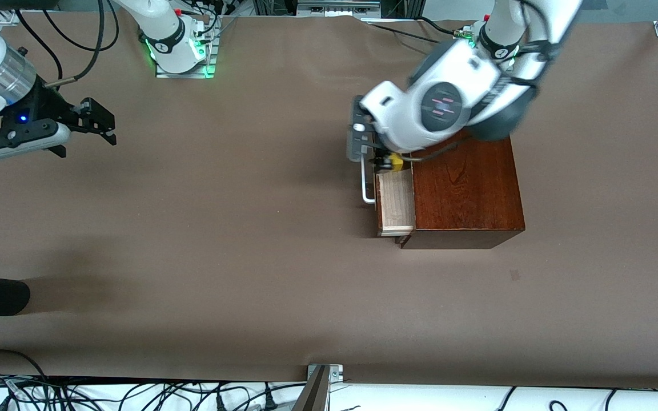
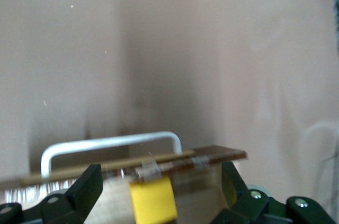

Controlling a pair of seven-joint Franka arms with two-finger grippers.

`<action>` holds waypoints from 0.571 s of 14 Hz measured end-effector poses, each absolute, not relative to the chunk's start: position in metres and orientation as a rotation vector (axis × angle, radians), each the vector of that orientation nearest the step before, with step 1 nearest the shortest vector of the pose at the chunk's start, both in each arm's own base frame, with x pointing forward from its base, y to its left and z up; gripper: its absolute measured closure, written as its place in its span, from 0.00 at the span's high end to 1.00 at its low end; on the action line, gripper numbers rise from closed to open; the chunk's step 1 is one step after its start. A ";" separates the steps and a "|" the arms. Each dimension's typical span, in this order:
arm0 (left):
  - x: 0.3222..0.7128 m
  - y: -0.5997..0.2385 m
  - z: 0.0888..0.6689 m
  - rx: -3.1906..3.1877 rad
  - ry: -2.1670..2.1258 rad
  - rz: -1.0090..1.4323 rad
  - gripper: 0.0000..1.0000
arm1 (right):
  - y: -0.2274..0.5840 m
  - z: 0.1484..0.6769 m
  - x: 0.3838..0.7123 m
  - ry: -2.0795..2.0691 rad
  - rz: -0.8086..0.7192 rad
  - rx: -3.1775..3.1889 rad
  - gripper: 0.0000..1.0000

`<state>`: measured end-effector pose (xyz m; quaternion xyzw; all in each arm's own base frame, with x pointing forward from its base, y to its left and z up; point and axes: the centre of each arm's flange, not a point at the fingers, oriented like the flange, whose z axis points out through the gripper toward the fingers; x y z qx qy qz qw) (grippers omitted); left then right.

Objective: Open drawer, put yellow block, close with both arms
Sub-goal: 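Push the drawer shut into the box with the left gripper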

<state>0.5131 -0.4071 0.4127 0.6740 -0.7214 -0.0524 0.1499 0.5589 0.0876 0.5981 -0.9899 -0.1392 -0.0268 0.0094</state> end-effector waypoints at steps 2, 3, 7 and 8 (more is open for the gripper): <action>0.499 -0.441 0.387 1.894 -2.214 -0.144 1.00 | 0.092 0.589 0.563 -0.444 -0.058 -3.092 1.00; 0.494 -0.450 0.375 1.876 -2.273 -0.155 1.00 | 0.092 0.585 0.565 -0.445 -0.044 -3.092 1.00; 0.483 -0.467 0.328 1.819 -2.388 -0.252 1.00 | 0.093 0.581 0.568 -0.441 -0.034 -3.094 1.00; 0.484 -0.466 0.321 1.817 -2.405 -0.269 1.00 | 0.092 0.582 0.569 -0.437 -0.038 -3.094 1.00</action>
